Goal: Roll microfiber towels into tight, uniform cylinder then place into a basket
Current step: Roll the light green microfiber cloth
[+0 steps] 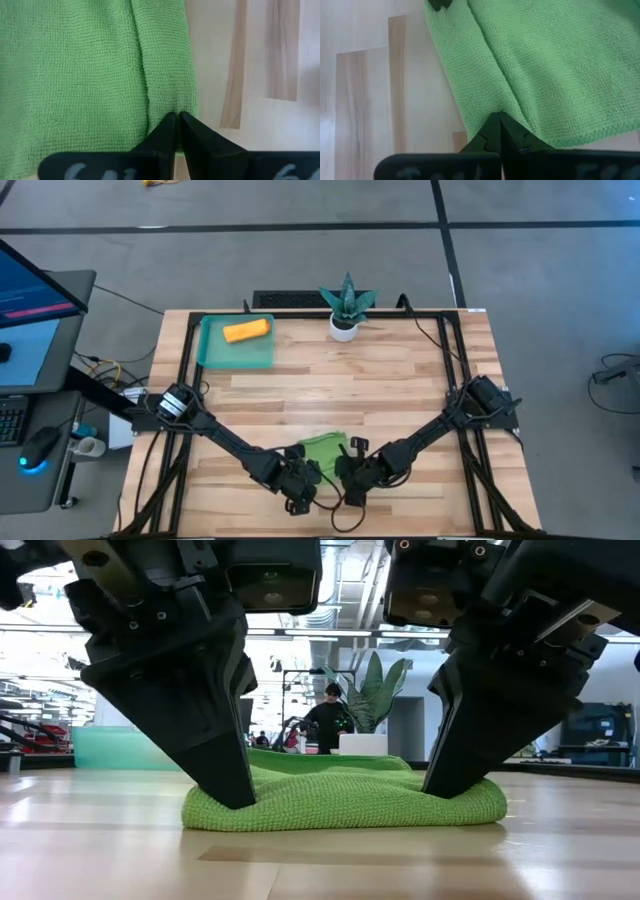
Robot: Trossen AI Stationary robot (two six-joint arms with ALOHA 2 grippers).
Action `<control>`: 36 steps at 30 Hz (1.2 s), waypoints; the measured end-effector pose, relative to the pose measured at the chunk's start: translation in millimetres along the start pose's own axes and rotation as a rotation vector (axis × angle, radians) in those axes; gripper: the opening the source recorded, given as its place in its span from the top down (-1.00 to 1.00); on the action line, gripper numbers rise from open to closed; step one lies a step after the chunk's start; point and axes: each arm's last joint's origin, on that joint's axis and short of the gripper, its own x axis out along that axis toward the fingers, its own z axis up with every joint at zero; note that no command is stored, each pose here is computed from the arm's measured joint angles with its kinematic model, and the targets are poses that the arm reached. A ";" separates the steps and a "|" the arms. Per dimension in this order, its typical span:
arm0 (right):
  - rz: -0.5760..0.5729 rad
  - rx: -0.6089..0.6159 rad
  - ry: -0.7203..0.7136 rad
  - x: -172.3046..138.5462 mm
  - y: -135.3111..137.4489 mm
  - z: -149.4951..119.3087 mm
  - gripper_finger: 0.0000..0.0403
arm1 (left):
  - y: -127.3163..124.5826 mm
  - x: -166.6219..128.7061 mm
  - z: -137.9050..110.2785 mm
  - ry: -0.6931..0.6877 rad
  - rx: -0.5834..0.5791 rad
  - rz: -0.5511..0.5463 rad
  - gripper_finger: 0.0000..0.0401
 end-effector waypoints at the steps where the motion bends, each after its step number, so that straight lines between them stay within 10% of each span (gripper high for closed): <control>1: 0.000 0.000 -0.001 0.0 0.0 0.0 0.94 | -0.8 -0.8 1.2 -0.008 0.009 0.003 0.90; 26: 0.007 -0.001 0.007 1.2 0.3 -1.2 0.93 | -10.8 -17.1 18.0 0.048 0.101 -0.072 0.05; 36: 0.007 -0.001 0.007 1.3 0.2 -1.4 0.92 | -35.7 -45.3 8.7 -0.089 0.282 0.199 0.04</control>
